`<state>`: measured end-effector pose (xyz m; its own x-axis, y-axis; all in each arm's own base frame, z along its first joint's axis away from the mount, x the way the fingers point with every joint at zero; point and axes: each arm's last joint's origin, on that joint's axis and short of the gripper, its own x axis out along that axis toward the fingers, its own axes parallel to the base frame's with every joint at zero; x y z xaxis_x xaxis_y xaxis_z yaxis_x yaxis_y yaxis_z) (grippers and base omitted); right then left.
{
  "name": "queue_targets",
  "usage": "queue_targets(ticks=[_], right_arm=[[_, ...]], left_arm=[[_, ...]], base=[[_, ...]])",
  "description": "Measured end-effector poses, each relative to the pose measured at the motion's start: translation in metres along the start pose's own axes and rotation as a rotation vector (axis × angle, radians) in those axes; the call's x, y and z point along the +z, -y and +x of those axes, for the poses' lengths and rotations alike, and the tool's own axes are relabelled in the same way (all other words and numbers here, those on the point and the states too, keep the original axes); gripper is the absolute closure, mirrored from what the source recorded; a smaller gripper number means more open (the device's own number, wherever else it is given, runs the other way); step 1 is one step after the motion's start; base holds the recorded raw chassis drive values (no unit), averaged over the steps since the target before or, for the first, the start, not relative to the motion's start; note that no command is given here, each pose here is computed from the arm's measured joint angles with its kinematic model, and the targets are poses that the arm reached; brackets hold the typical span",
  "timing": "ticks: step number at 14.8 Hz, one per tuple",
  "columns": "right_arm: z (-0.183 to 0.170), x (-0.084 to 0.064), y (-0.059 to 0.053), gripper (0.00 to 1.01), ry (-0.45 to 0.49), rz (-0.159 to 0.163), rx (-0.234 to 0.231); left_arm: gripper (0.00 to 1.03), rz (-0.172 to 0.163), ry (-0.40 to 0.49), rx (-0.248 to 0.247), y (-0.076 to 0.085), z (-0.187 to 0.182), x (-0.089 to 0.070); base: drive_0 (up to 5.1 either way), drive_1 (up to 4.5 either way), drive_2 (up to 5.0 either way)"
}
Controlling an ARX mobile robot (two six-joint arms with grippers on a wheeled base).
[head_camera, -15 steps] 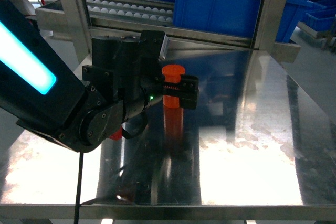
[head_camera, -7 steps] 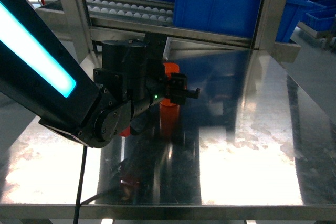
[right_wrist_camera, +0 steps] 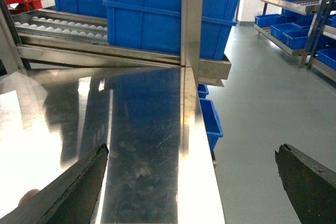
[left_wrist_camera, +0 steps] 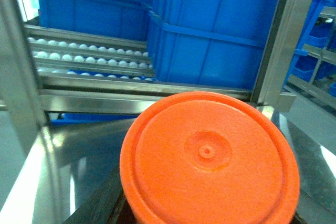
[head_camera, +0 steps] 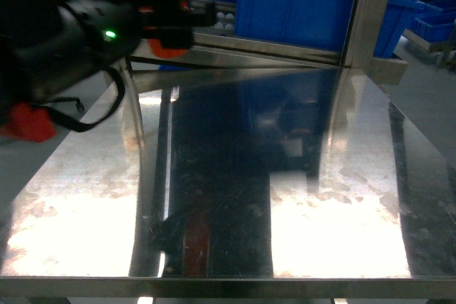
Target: Pick capacitor and pack into box
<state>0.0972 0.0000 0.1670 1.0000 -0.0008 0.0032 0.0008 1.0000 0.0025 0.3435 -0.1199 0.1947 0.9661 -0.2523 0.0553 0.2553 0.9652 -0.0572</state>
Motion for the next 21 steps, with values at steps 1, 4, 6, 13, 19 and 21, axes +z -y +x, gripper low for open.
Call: queue_targets(ticks=[1,4,6,13,19,21], right_arm=[[0.0,0.0,0.0,0.03,0.0,0.0,0.0],[0.0,0.0,0.0,0.03,0.0,0.0,0.0],[0.0,0.0,0.0,0.03,0.0,0.0,0.0],[0.0,0.0,0.0,0.03,0.0,0.0,0.0],[0.0,0.0,0.0,0.03,0.0,0.0,0.0],[0.0,0.0,0.0,0.03,0.0,0.0,0.0]], left_arm=[[0.58,0.001,-0.014,0.03,-0.008,-0.028,0.007],[0.58,-0.008,0.011,0.114,-0.019,-0.109,0.032],[0.58,-0.001,0.03,0.143,-0.018,-0.145,0.044],[0.58,0.048,-0.052,0.26,-0.031,-0.174,0.033],[0.58,0.047,-0.056,0.261,-0.051,-0.215,0.008],[0.58,0.045,-0.061,0.243,-0.057,-0.227,0.002]], base=[[0.0,0.0,0.0],[0.0,0.0,0.0],[0.0,0.0,0.0],[0.0,0.0,0.0],[0.0,0.0,0.0],[0.0,0.0,0.0]])
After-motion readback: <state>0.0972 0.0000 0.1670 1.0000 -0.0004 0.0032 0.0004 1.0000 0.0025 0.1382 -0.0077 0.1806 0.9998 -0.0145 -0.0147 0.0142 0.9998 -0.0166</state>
